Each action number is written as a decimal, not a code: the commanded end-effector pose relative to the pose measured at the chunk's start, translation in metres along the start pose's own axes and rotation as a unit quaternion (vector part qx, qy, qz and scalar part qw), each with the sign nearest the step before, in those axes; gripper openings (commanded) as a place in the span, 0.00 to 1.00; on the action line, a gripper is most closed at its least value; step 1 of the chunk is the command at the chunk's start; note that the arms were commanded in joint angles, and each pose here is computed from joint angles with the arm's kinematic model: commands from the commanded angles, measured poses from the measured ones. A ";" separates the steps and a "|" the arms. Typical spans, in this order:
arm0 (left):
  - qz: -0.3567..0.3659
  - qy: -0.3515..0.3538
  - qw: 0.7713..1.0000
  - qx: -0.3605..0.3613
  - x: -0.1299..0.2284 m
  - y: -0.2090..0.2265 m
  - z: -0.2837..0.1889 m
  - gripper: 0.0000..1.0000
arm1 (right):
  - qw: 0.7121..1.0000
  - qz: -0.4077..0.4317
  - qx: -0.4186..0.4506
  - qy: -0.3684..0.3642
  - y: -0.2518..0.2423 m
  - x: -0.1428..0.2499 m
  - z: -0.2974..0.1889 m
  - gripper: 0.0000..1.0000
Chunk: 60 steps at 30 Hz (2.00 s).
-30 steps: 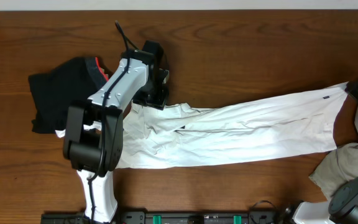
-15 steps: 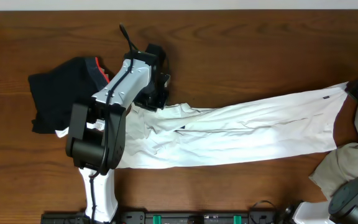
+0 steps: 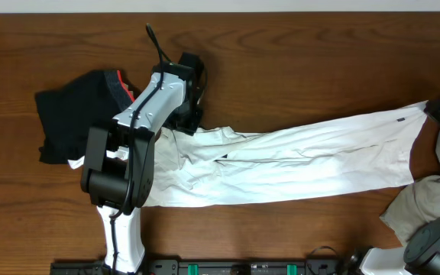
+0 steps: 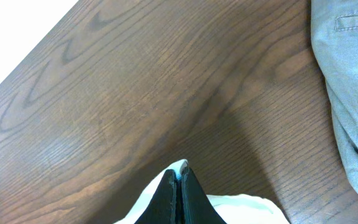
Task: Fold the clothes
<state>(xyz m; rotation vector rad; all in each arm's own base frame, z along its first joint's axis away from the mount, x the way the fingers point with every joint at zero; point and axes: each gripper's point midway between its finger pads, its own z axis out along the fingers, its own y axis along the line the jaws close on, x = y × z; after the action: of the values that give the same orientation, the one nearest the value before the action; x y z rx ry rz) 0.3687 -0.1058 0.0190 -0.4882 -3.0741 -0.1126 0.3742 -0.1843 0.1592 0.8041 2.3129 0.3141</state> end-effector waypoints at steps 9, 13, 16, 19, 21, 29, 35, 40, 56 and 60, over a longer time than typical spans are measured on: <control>0.002 0.024 0.999 0.040 0.012 -0.015 0.014 0.48 | 1.000 -0.004 0.001 -0.014 0.002 -0.006 -0.008 0.01; 0.002 0.048 0.998 0.040 0.029 -0.016 0.028 0.46 | 1.000 -0.004 0.002 -0.014 0.002 -0.006 -0.008 0.01; 0.003 0.061 0.997 0.040 0.038 -0.016 0.033 0.37 | 1.000 -0.004 0.002 -0.014 0.002 -0.006 -0.008 0.01; 0.002 0.062 0.997 0.040 0.039 -0.016 0.031 0.27 | 1.000 -0.004 0.001 -0.013 0.002 -0.006 -0.008 0.01; 0.000 0.057 0.998 0.040 0.035 -0.016 0.027 0.24 | 1.000 -0.004 0.002 -0.014 0.002 -0.006 -0.008 0.01; -0.001 0.016 0.999 0.040 0.022 -0.013 -0.004 0.21 | 1.000 -0.004 0.002 -0.013 0.002 -0.006 -0.008 0.01; -0.002 -0.042 0.998 0.039 0.015 -0.011 -0.045 0.21 | 1.000 -0.004 0.002 -0.012 0.002 -0.006 -0.008 0.01; -0.003 -0.081 0.996 0.039 0.017 -0.008 -0.078 0.21 | 1.000 -0.004 0.002 -0.013 0.002 -0.006 -0.008 0.01; 0.000 0.033 0.996 0.081 0.077 -0.023 -0.082 0.15 | 0.992 0.036 0.109 0.048 -0.036 0.029 -0.013 0.01; 0.001 0.048 0.996 0.081 0.084 -0.023 -0.082 0.14 | 0.989 0.044 0.124 0.064 -0.042 0.038 -0.014 0.07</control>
<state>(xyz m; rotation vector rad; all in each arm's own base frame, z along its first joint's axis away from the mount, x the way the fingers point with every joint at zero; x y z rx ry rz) 0.2834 -0.1050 0.1005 -0.4670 -2.9623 0.0877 0.3312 -0.1849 0.1297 0.9954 2.4798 0.1991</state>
